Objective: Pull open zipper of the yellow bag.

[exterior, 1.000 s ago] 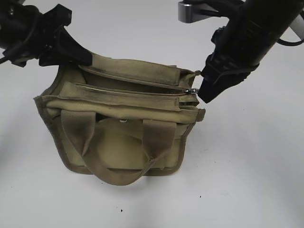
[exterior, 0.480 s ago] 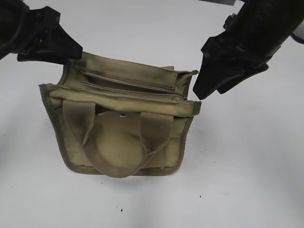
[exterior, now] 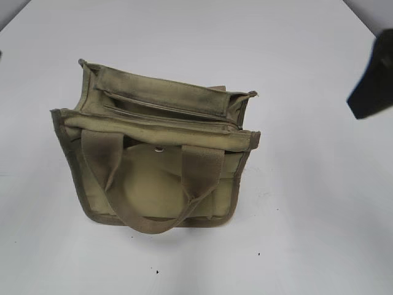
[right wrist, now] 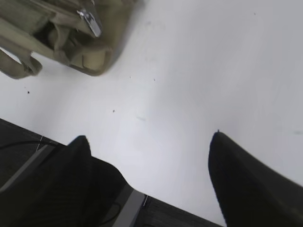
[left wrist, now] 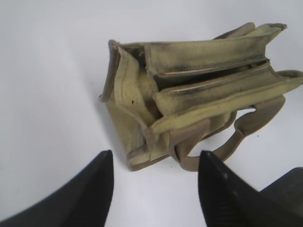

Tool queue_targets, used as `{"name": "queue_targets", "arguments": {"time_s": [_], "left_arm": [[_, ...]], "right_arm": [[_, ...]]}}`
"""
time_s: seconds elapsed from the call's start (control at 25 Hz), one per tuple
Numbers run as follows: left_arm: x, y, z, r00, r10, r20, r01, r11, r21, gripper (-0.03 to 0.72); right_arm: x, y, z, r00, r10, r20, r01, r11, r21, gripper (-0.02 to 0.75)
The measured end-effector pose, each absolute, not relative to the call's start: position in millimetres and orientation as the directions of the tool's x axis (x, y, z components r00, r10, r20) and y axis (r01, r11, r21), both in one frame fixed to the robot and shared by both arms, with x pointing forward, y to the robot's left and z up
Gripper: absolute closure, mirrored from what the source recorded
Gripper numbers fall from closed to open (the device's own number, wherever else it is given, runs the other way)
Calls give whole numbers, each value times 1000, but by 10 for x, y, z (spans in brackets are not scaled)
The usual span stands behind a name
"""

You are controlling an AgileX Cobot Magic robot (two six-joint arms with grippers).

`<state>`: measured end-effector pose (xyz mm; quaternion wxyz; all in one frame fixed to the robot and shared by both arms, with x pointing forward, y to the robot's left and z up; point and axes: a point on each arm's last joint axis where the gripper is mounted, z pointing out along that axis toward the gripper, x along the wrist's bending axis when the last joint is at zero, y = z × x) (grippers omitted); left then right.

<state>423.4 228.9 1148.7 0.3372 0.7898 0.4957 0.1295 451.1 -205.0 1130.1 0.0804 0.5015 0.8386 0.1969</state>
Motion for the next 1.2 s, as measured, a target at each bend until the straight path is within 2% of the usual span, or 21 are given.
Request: {"name": "queue_targets", "arguments": {"time_s": [0.2,0.48,0.76,0.96,1.2], "left_arm": [[3408,2601,11565,401,914,-55,599,-216,771,249],[2698,2848,11045,369,929,18,503,-215,837,263],[2452,2902,10613,369,929,2,485,-194,852,264],[2450,2902,10581,369,930,0,487,-193,852,264],[2450,2902,10581,369,930,0,486,-192,852,264]], "right_arm": [[3885,-2310,11167,-460,886,54,810,394,435,144],[3188,-2592,10790,-453,891,34,743,357,566,144],[2792,-2777,10468,-446,895,-13,658,338,673,144],[2662,-2839,10433,-441,897,-34,606,325,726,144],[2653,-2844,10435,-440,897,-36,601,325,730,144]]}}
